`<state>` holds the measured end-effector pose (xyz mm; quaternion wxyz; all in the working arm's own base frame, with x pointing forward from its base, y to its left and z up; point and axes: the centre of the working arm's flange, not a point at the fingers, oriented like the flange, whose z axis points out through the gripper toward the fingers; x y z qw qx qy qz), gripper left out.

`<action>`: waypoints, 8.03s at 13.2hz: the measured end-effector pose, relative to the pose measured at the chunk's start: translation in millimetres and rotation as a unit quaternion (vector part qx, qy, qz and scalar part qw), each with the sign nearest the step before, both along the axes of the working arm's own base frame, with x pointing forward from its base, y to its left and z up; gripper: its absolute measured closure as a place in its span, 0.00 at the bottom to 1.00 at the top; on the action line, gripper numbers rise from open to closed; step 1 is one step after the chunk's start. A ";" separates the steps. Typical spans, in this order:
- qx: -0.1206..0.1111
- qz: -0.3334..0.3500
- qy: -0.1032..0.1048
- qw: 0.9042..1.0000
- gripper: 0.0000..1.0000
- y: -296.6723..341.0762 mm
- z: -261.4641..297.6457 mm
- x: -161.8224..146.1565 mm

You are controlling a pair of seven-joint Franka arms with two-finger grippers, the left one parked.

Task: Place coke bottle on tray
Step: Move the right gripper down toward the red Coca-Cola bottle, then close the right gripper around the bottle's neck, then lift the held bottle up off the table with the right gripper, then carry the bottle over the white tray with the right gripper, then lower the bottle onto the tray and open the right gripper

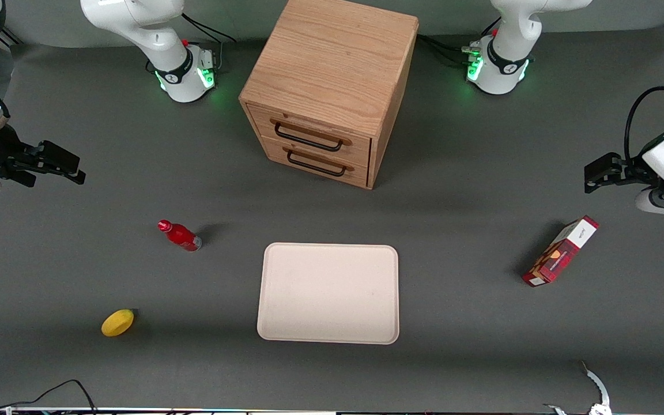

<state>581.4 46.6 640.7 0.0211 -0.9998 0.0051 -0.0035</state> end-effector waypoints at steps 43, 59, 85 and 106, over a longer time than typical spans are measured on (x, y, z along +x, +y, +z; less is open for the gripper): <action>-0.033 0.071 0.005 0.997 0.28 32.7 -324.7 -26.1; -0.034 0.072 0.005 0.997 0.68 34.1 -308.4 -18.1; -0.007 0.111 0.002 0.994 0.68 197.3 -136.6 98.5; 0.015 0.136 -0.061 0.989 0.68 276.1 -316.3 140.3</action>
